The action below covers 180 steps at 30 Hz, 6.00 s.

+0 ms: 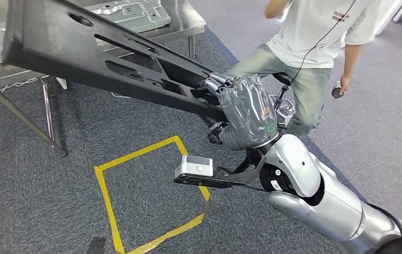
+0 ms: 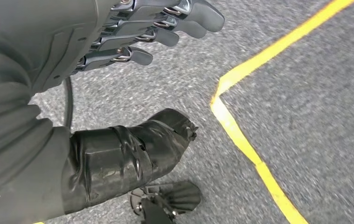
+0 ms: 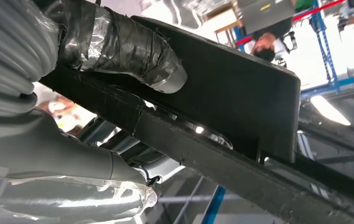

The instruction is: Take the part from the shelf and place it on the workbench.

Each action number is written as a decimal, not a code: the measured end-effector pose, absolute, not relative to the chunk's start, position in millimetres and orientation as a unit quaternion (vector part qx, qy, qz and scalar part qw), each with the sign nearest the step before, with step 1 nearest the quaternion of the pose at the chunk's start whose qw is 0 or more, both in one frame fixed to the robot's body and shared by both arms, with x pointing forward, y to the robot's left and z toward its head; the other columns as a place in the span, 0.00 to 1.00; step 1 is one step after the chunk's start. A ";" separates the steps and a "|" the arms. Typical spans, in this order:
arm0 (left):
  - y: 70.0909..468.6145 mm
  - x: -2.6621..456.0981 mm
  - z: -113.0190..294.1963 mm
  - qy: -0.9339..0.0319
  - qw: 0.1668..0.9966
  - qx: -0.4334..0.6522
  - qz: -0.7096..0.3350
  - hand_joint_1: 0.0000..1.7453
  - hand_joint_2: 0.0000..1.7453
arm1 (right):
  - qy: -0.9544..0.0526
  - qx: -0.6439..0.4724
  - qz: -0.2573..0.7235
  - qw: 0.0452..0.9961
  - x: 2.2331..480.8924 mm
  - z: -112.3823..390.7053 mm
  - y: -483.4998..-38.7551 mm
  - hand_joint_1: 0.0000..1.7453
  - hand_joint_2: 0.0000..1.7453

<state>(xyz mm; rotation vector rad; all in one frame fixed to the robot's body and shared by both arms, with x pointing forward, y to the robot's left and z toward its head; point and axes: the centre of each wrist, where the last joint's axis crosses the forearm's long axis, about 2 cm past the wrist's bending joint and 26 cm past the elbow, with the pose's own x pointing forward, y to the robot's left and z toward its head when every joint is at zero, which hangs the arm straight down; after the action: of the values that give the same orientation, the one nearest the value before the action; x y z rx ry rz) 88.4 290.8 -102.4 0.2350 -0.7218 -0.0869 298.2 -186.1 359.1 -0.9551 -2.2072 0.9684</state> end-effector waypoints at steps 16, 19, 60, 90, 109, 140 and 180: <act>291.0 86.0 -102.8 -0.353 0.928 0.115 -0.043 0.00 1.00 | -0.826 -0.328 0.365 0.279 296.1 358.3 -185.2 1.00 1.00; 290.7 87.8 -102.5 -0.355 0.927 0.115 -0.043 0.00 1.00 | -0.827 -0.316 0.365 0.286 296.1 358.5 -185.1 1.00 1.00; 293.0 83.1 -103.5 -0.343 0.932 0.113 -0.037 0.00 1.00 | -0.809 -0.334 0.189 0.446 334.1 341.6 -228.1 1.00 1.00; 291.6 81.9 -103.6 -0.338 0.933 0.115 -0.037 0.00 1.00 | -0.820 -0.368 0.131 0.419 333.8 345.2 -252.2 1.00 1.00; 290.3 85.0 -103.1 -0.336 0.934 0.112 -0.037 0.00 1.00 | -0.811 -0.371 0.141 0.430 333.4 342.9 -254.3 1.00 1.00; 293.5 87.7 -102.5 -0.333 0.935 0.116 -0.041 0.00 1.00 | -0.807 -0.373 0.154 0.431 332.8 338.1 -255.0 1.00 1.00; 295.0 81.5 -103.7 -0.325 0.937 0.121 -0.041 0.00 1.00 | -0.783 -0.390 0.186 0.448 333.9 323.5 -263.1 1.00 1.00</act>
<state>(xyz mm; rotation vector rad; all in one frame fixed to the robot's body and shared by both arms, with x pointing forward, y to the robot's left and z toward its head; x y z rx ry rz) 81.5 295.0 -103.7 0.2466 -0.6643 -0.0830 333.9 -263.1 323.5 -0.9643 -1.9374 0.4594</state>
